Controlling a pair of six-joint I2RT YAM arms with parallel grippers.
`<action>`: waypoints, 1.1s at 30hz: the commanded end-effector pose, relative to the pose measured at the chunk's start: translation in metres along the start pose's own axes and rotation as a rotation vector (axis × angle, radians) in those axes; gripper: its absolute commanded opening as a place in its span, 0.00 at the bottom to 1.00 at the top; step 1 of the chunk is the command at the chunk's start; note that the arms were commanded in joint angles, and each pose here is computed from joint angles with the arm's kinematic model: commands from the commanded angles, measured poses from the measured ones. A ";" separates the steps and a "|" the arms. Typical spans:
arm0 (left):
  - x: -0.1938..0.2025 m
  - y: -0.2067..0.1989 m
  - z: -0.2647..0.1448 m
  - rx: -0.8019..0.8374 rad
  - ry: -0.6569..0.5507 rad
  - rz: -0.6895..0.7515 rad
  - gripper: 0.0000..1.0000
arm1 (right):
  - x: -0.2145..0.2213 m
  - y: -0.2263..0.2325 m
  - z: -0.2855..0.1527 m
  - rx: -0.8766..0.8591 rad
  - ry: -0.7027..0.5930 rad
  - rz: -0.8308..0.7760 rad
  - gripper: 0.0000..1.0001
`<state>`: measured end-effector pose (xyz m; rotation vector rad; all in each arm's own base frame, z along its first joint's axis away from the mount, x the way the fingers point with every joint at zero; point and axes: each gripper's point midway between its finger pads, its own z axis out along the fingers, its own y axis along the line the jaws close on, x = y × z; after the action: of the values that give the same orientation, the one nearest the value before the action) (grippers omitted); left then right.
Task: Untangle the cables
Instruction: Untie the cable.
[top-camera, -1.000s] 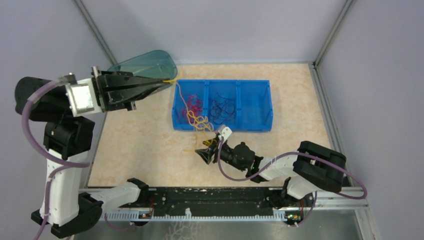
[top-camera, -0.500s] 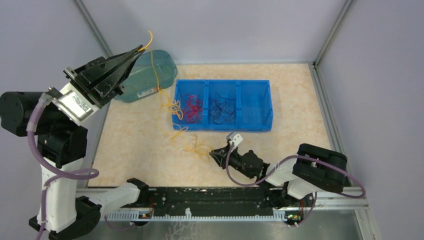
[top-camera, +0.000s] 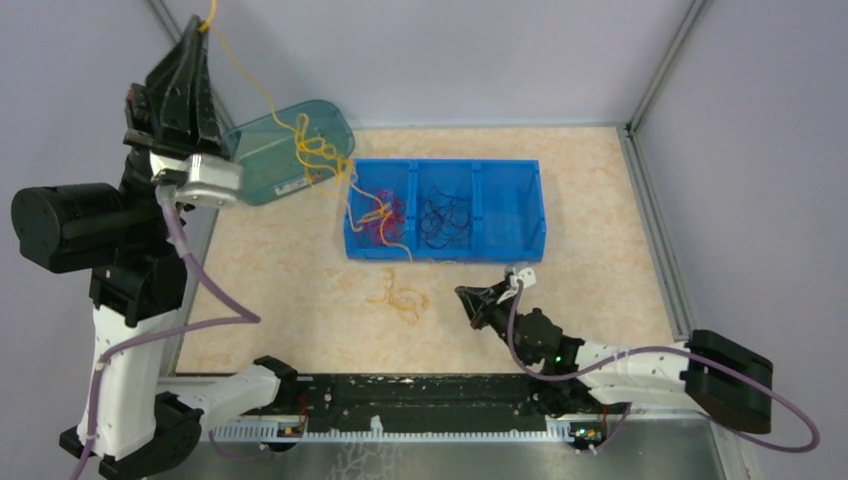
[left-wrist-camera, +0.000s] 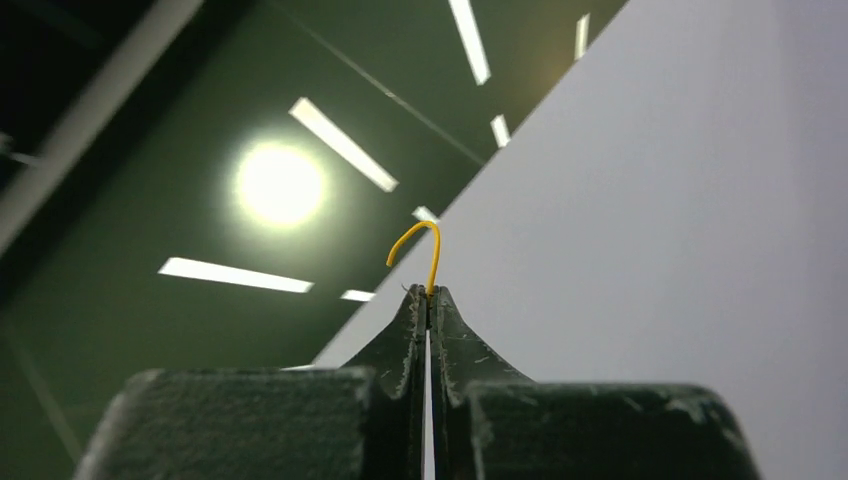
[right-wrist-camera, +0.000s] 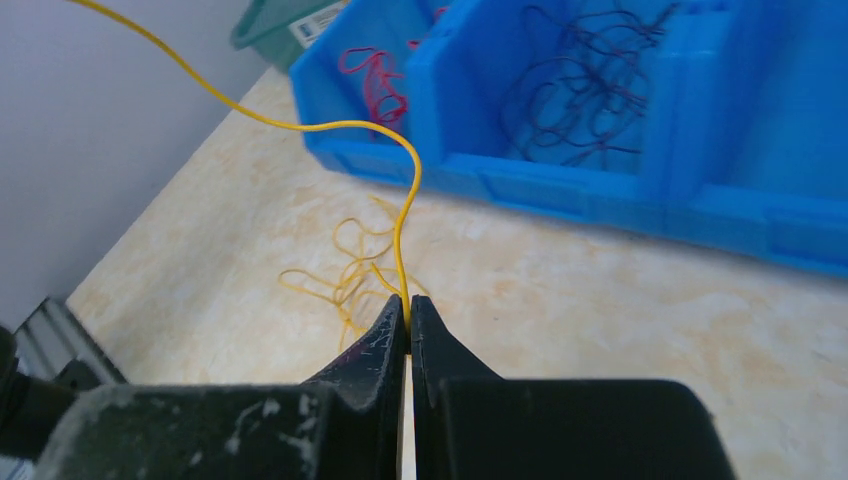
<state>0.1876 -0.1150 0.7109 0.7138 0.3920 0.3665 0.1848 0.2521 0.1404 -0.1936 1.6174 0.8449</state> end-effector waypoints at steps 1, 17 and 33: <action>-0.005 0.085 -0.007 -0.247 0.124 0.384 0.00 | -0.008 -0.051 -0.020 0.271 -0.041 0.096 0.00; -0.112 0.217 -0.028 -0.633 0.032 0.835 0.00 | -0.030 -0.142 -0.102 0.724 -0.126 0.178 0.00; -0.087 0.313 -0.150 -0.791 0.222 0.834 0.00 | -0.035 -0.160 -0.106 0.868 -0.104 0.147 0.00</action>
<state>-0.0008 0.1251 0.8414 0.0394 0.0779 0.8830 0.1960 0.0667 0.1006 0.5164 1.7837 0.1801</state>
